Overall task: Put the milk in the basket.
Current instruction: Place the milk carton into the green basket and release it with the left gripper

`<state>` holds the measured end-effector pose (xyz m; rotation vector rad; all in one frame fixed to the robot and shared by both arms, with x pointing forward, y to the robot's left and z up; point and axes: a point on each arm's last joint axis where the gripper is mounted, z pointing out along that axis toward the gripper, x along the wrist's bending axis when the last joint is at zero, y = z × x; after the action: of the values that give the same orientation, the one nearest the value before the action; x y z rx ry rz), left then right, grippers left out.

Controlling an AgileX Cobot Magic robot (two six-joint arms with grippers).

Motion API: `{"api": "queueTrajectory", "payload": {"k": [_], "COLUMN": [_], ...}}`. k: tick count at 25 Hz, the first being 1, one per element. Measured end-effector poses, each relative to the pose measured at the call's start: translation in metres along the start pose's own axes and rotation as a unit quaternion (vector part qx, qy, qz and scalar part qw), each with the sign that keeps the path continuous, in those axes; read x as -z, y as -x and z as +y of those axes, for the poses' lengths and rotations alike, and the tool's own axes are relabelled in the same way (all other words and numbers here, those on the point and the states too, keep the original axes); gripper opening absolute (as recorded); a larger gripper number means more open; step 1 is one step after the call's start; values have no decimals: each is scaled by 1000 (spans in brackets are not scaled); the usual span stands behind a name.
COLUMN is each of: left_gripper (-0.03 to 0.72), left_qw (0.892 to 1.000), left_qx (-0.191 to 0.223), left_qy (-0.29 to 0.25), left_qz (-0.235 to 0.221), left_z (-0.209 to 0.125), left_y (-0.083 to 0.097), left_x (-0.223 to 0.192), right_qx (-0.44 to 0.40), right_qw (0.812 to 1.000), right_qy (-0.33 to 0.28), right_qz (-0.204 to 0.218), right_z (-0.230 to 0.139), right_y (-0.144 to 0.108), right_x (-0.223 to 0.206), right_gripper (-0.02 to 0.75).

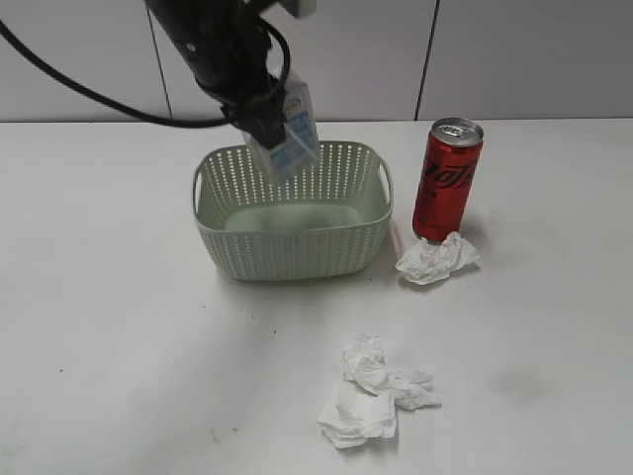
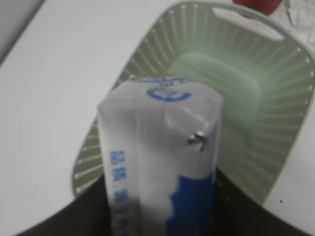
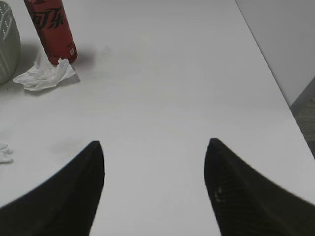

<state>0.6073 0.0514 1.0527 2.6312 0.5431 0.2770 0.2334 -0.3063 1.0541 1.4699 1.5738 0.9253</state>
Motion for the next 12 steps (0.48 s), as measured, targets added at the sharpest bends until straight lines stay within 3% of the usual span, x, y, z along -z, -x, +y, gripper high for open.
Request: {"api": "queueTrajectory", "payload": {"k": [6,12], "left_gripper": [314,314], "left_qw": [997,995], "left_qx": [1,6], "left_qy": [-59,-78], "left_qz": [-45,-59], "left_z": [-11,-17], "left_y": [8,9], "left_x": [-65,-84], "right_qx": [0,0], "right_qw": [1000,1000], "right_qy": [0,0], "right_qz": [0,0], "right_z": [0,0], "right_y": [0,0], "right_x": [0,0], "right_gripper": [500,500]}}
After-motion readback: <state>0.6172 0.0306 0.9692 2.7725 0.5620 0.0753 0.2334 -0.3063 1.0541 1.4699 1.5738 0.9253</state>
